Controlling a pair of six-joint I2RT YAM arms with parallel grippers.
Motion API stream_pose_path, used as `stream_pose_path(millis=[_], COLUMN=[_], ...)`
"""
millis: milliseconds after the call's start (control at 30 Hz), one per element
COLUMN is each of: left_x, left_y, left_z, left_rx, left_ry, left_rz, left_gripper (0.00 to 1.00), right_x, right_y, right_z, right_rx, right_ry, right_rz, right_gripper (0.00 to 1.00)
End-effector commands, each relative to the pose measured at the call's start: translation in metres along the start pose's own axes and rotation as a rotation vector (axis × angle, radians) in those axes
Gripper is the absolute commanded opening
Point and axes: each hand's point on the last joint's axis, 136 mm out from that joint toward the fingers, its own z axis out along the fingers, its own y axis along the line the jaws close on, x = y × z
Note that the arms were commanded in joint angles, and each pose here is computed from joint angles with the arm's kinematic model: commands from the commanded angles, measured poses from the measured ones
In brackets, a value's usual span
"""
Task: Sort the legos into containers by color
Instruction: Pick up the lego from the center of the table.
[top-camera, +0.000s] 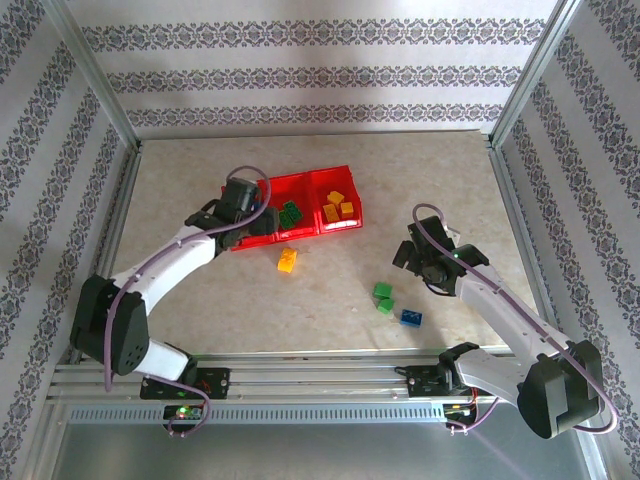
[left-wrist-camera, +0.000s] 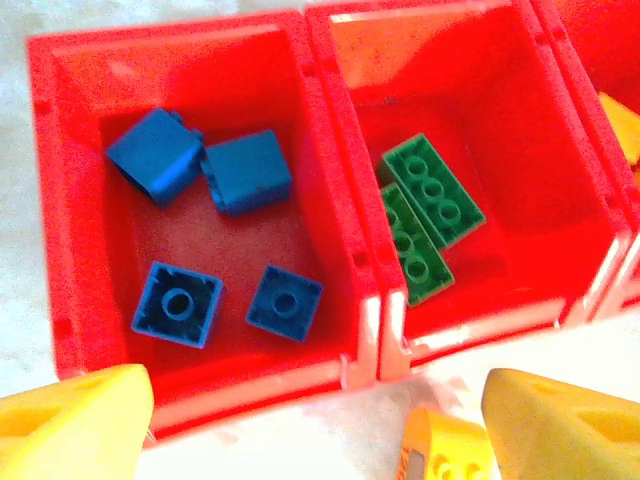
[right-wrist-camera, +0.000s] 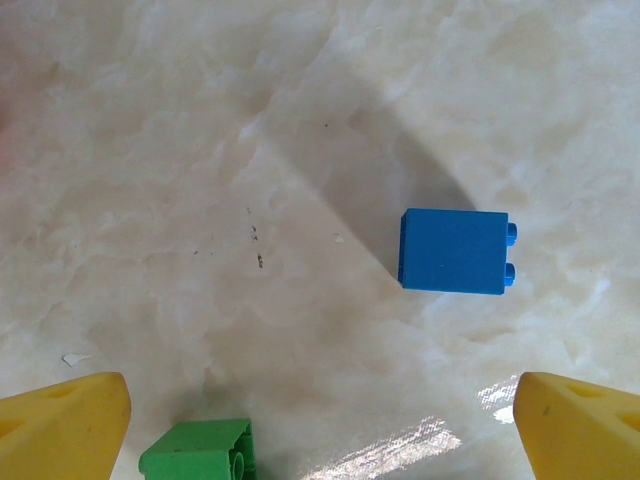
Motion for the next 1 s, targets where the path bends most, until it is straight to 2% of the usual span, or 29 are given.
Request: stream_pose_path(millis=[0,267,467,733,967], left_x=[0.018,0.057,0.087,0.104,0.117], left_y=[-0.004,-0.043,-0.06,-0.064,-0.056], left_z=[-0.007,-0.003,0.015,0.029,0.047], left_rx=[-0.024,0.015,0.035,0.022,-0.04], left_ry=[0.016,0.074,0.164,0.213,0.251], left_rz=[0.008,0.123,0.152,0.184,0.218], left_gripper=[0.87,0.86,0.82,0.73,0.71], right_x=[0.002,0.006,0.007,0.004,0.005], right_y=[-0.011,-0.015,-0.017,-0.018,-0.019], right_z=[0.003,0.005,0.004,0.003,0.005], right_rx=[0.035,0.044,0.047,0.051,0.057], right_ry=[-0.004,0.002,0.001,-0.007,-0.001], right_rz=[0.021,0.036,0.041,0.046,0.045], right_gripper=[0.98,0.98,0.98,0.98,0.98])
